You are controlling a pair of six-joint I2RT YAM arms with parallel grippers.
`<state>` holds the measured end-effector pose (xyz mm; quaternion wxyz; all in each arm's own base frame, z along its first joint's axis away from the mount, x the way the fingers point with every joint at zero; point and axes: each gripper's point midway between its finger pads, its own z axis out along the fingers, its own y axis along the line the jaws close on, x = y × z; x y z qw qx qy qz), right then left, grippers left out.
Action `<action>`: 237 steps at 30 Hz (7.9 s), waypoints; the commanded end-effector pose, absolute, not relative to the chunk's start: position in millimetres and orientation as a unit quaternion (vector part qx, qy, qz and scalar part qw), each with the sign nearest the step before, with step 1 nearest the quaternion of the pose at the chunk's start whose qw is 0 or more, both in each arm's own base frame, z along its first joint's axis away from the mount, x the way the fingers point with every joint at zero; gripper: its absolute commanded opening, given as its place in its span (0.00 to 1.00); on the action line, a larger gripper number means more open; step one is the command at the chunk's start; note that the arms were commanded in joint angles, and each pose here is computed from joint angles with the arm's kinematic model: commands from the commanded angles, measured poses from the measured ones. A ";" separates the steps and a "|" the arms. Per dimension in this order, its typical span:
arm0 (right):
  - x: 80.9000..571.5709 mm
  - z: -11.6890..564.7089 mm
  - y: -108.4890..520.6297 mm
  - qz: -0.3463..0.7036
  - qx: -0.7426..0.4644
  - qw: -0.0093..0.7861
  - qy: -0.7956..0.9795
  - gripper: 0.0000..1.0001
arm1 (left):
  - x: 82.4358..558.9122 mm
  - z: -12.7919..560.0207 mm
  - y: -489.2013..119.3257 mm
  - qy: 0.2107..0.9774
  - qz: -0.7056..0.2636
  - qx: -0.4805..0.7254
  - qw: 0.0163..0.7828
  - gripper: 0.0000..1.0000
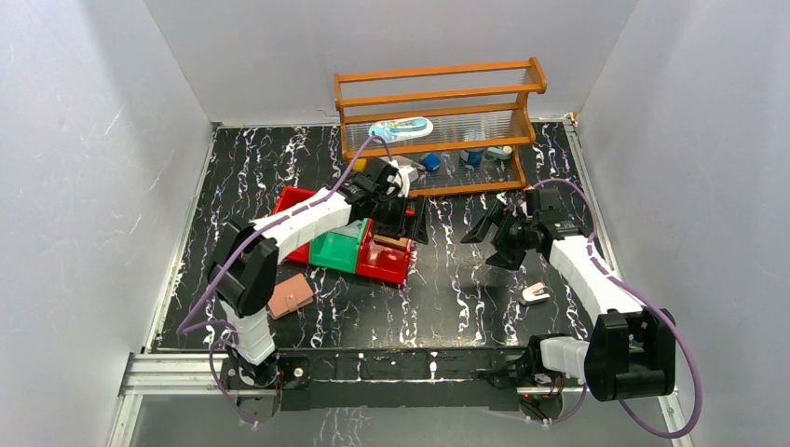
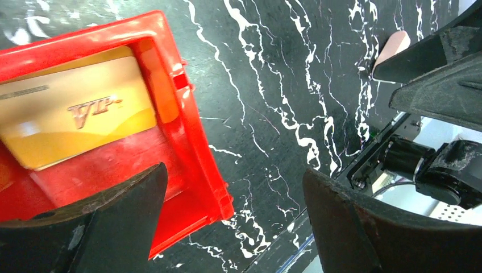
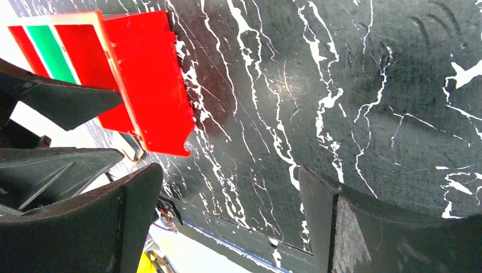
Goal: Take the credit cards out of the card holder
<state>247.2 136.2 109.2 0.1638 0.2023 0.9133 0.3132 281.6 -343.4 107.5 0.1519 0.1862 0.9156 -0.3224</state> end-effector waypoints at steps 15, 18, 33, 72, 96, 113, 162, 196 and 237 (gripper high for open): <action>295.4 115.0 244.3 0.195 0.091 0.182 0.960 0.97 | 310.7 196.0 -118.0 0.907 -0.141 -0.080 0.388 0.98; 300.8 105.1 264.5 0.175 0.070 0.173 0.967 0.97 | 297.6 194.5 -85.7 0.905 -0.092 -0.109 0.401 0.98; 326.6 75.5 240.8 0.027 0.051 0.194 0.979 0.97 | 270.0 165.7 -58.6 0.917 -0.047 -0.133 0.372 0.98; 313.4 153.9 174.4 0.220 0.063 0.216 0.949 0.97 | 242.0 67.0 -14.0 0.909 0.055 -0.286 0.297 0.98; 187.8 119.2 206.9 0.359 0.152 0.120 0.913 0.92 | 169.8 31.2 -114.9 0.930 -0.162 -0.306 0.126 0.96; 107.1 95.5 343.3 0.417 0.091 0.090 0.900 0.74 | 156.3 66.2 -134.0 0.952 -0.134 -0.189 0.201 0.98; 160.0 87.4 317.5 0.263 0.098 0.156 0.947 0.61 | 129.1 72.4 -220.1 0.940 -0.311 -0.038 0.135 0.57; 151.2 31.7 333.5 0.011 0.050 0.165 0.985 0.40 | 152.0 56.8 -176.6 0.961 -0.182 -0.019 0.206 0.61; 144.1 55.5 323.1 0.108 0.078 0.175 0.976 0.35 | 149.2 44.3 -204.5 0.966 -0.207 0.047 0.148 0.67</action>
